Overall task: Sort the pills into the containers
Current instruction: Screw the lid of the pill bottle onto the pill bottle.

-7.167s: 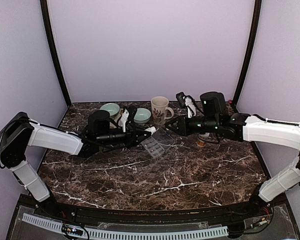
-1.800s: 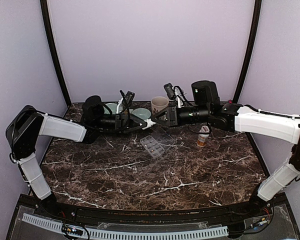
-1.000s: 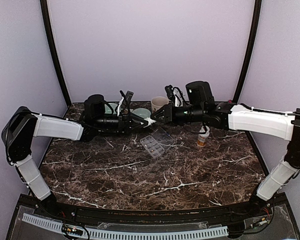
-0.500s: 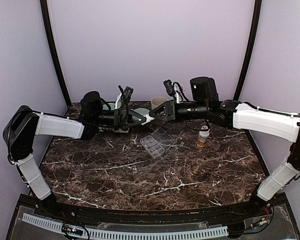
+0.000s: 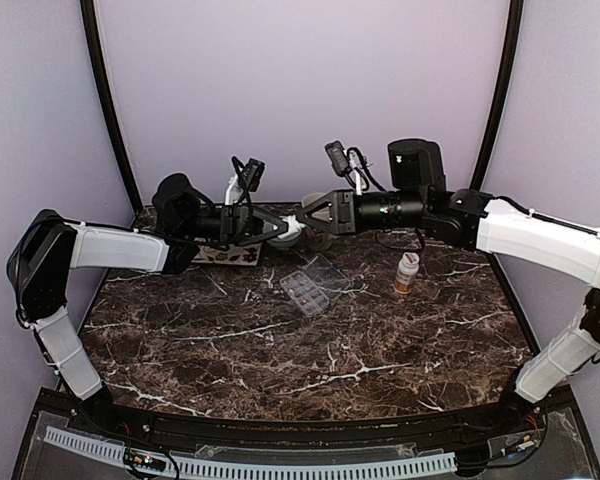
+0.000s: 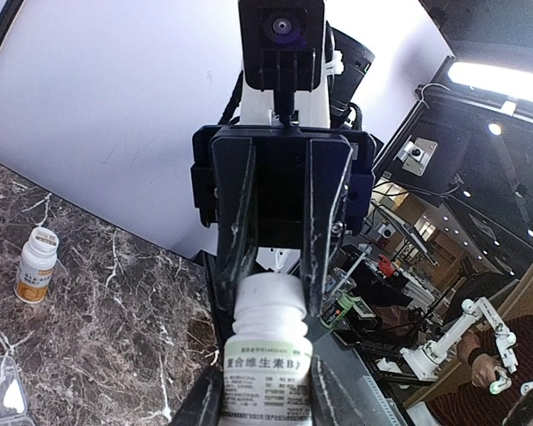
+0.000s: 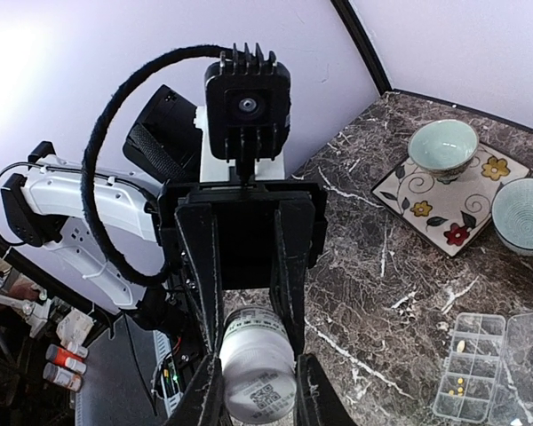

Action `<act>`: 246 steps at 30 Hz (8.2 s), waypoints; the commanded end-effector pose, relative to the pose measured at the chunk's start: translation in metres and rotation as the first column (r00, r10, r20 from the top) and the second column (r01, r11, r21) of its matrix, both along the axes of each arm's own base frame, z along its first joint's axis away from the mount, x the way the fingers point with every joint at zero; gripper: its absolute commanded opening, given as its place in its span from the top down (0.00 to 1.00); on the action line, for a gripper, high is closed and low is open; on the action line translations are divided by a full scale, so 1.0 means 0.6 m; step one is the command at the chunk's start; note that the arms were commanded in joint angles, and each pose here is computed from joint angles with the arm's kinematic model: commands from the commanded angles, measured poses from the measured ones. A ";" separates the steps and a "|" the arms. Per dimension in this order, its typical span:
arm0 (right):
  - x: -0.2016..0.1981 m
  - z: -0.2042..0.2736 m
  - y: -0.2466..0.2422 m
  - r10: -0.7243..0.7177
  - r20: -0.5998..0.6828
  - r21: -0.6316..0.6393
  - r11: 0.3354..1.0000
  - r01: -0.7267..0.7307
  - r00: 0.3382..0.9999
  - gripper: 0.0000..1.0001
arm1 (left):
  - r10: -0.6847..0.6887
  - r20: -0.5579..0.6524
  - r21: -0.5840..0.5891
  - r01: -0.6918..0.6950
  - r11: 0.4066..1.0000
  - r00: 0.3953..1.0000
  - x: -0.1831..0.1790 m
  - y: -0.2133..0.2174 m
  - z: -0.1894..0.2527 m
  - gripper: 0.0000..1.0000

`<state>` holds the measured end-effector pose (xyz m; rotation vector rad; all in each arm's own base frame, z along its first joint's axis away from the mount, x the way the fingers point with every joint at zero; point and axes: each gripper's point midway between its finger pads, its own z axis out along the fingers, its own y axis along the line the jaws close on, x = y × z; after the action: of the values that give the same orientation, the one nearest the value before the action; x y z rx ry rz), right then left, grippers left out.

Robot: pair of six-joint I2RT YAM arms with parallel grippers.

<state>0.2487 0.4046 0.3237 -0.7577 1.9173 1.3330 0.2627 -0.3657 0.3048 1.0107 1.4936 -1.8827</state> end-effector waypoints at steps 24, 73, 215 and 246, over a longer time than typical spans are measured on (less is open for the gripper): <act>-0.116 -0.092 0.094 0.223 -0.123 -0.082 0.969 -0.234 0.967 1.00 | 0.030 0.267 -0.110 -0.001 0.994 0.963 -0.052 -0.052 0.105 1.00; -0.110 -0.142 0.104 0.132 -0.554 -0.108 0.967 -0.229 0.822 1.00 | 0.431 0.734 -0.217 -0.420 0.881 0.525 -0.071 -0.083 0.129 1.00; -0.069 0.029 -0.090 0.056 0.252 -0.253 0.967 0.010 0.966 0.49 | 0.008 0.424 0.194 -0.100 0.976 0.905 -0.081 -0.075 -0.008 1.00; -0.078 0.004 -0.073 0.130 0.171 -0.257 0.963 -0.083 0.977 0.66 | -0.020 0.402 0.212 -0.072 0.975 0.915 -0.079 -0.078 -0.015 1.00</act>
<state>0.1993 0.3562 0.3142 -1.0834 1.9687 1.0222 0.2134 -0.4127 0.2862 1.3692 1.5016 -1.3887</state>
